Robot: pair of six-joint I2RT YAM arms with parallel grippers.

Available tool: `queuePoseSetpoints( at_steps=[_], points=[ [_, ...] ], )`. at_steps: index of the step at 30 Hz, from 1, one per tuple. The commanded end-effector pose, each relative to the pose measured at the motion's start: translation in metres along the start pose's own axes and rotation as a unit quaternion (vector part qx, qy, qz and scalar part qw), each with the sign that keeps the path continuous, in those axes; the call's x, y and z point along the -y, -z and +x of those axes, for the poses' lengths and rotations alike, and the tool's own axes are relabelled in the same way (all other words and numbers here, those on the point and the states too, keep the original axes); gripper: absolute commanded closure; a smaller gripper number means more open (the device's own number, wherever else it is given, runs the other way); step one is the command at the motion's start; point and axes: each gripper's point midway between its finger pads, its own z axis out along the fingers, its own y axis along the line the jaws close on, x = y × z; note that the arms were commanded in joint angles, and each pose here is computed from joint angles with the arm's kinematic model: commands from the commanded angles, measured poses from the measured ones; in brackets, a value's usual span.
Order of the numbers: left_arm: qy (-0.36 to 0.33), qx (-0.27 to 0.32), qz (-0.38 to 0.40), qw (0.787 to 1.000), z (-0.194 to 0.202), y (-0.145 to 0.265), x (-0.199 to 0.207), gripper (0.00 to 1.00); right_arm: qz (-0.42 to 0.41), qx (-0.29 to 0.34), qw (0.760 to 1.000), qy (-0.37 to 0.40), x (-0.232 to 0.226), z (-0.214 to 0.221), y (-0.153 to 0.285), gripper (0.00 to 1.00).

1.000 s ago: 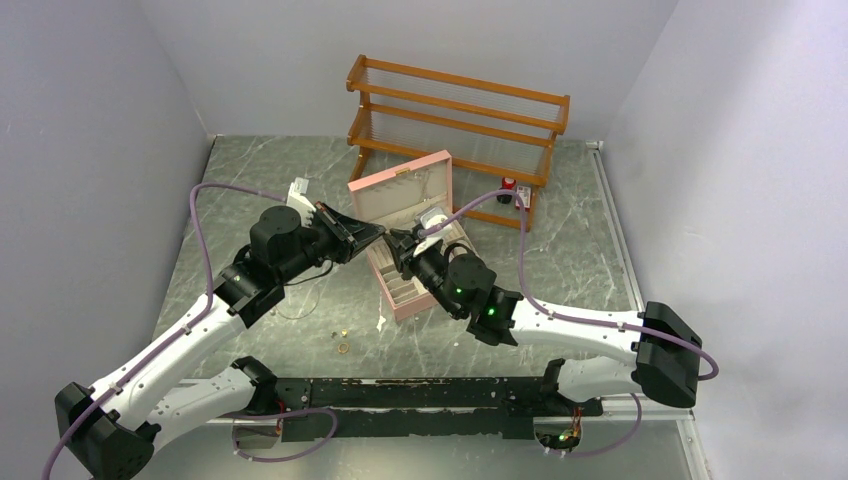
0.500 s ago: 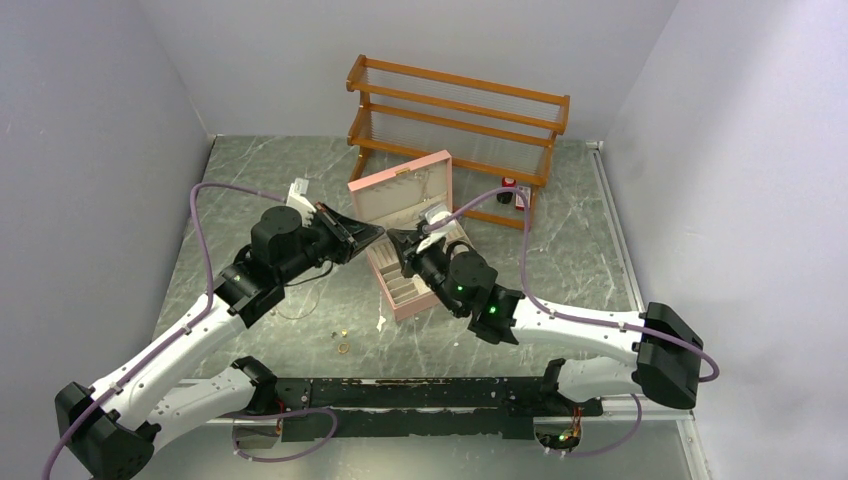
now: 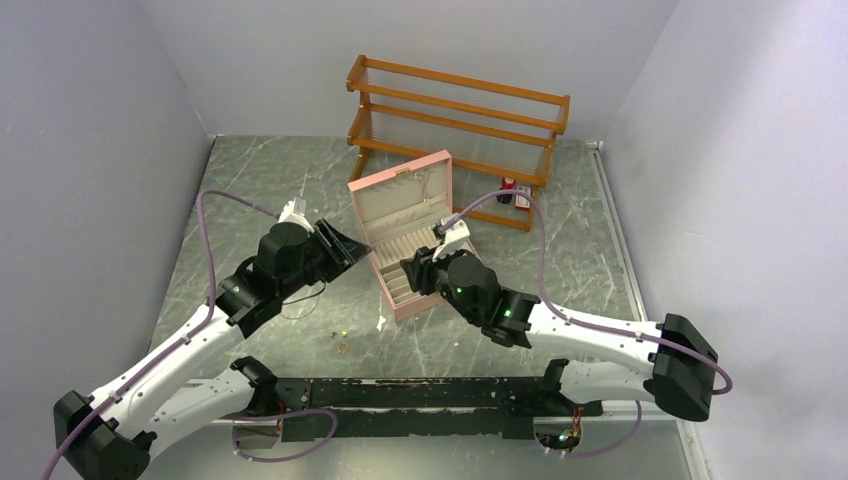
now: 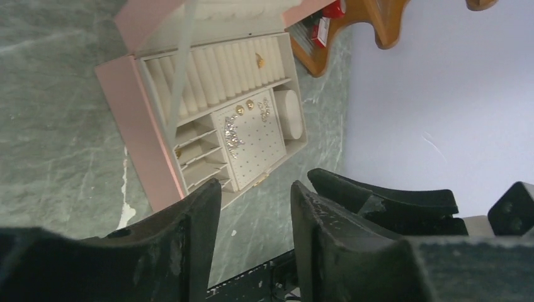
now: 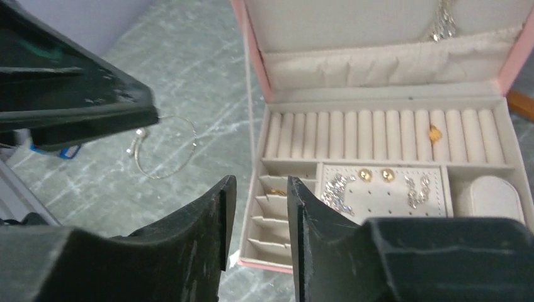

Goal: Organize the mixed jewelry

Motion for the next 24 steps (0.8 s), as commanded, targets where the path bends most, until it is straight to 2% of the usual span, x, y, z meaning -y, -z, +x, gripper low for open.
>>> queuePoseSetpoints(
  at_steps=[1, 5, 9, 14, 19, 24],
  points=[
    [-0.064, 0.011, -0.031, 0.997, 0.0, 0.003, -0.024, 0.42, 0.028, -0.064, 0.996, -0.05, 0.016, 0.024, 0.01, 0.56],
    [-0.087, -0.002, -0.037, 0.996, 0.008, 0.001, -0.035, 0.31, 0.045, -0.103, 0.99, -0.081, 0.027, 0.031, 0.014, 0.48],
    [-0.107, -0.018, -0.04, 0.993, 0.016, -0.001, -0.045, 0.25, 0.06, -0.143, 0.983, -0.098, 0.033, 0.043, 0.017, 0.44],
    [-0.119, -0.026, -0.082, 0.989, 0.022, 0.003, -0.073, 0.25, 0.086, -0.165, 0.976, -0.112, 0.042, 0.056, 0.019, 0.43],
    [-0.119, -0.045, -0.1, 0.987, 0.033, 0.006, -0.091, 0.33, 0.091, -0.177, 0.972, -0.124, 0.051, 0.065, 0.019, 0.43],
    [-0.13, -0.072, -0.087, 0.985, 0.042, 0.001, -0.086, 0.29, 0.094, -0.177, 0.97, -0.138, 0.065, 0.063, 0.015, 0.44]
  ],
)
